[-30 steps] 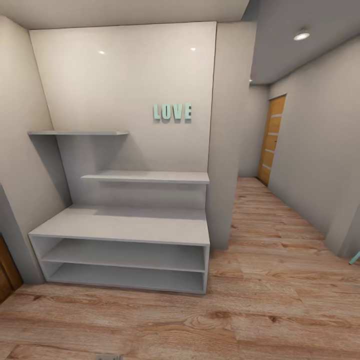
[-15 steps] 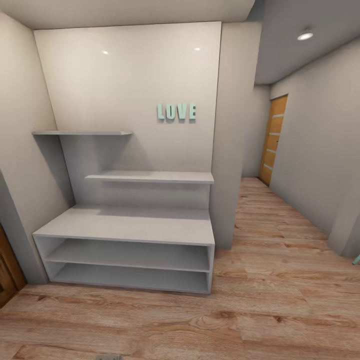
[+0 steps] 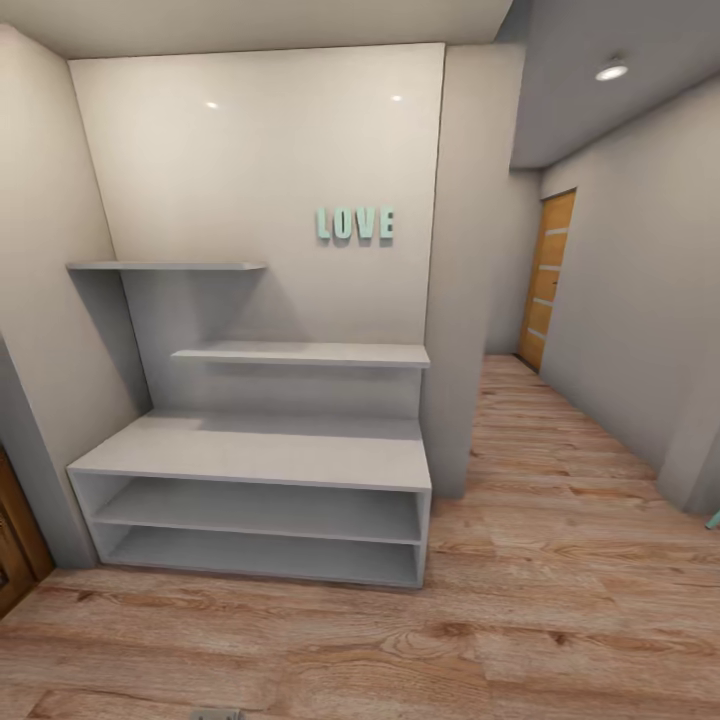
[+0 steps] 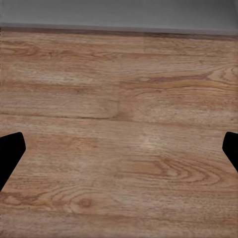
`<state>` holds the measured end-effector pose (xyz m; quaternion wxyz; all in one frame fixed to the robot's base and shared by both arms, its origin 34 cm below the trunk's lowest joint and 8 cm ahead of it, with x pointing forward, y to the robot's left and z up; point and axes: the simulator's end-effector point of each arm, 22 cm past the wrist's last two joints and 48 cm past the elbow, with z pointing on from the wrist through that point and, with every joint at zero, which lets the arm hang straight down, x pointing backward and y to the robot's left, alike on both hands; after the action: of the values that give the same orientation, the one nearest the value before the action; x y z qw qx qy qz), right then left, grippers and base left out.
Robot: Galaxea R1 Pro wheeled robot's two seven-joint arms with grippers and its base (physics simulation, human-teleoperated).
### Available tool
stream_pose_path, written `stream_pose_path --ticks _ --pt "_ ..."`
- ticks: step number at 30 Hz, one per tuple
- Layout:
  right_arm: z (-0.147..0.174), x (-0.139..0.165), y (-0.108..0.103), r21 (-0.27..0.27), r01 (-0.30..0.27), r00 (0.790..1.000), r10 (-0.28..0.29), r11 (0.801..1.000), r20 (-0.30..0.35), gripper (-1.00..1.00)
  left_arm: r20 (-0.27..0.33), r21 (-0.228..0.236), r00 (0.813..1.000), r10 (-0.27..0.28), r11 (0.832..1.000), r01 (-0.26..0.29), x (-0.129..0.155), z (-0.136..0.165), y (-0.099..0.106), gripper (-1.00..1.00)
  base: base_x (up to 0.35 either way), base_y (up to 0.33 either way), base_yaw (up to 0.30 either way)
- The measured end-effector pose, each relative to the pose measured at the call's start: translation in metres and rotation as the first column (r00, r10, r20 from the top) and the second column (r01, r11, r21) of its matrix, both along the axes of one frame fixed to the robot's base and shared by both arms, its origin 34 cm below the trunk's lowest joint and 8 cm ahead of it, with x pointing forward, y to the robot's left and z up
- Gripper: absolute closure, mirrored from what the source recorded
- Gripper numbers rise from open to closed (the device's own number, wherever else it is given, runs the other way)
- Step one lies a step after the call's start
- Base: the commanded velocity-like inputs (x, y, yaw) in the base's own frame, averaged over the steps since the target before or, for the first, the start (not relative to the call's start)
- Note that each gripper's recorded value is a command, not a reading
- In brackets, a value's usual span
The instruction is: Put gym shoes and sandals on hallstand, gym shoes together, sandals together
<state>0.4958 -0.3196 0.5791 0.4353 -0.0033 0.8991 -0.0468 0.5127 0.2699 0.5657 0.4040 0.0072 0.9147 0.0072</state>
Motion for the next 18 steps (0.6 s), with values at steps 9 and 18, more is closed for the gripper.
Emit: stream_pose_path --ticks 9,18 --pt "-0.0001 0.0 0.0001 0.0 0.0 1.0 0.0 1.0 0.0 -1.0 0.0 0.0 1.0 0.001 1.0 -0.001 0.0 0.0 0.0002 -1.0 0.0 0.14 0.0" --pt "-0.0001 0.0 0.0003 0.0 0.0 1.0 0.0 1.0 0.0 -1.0 0.0 0.0 1.0 0.001 1.0 -0.001 -0.0002 -0.0001 0.0002 -1.0 0.0 0.031 0.0"
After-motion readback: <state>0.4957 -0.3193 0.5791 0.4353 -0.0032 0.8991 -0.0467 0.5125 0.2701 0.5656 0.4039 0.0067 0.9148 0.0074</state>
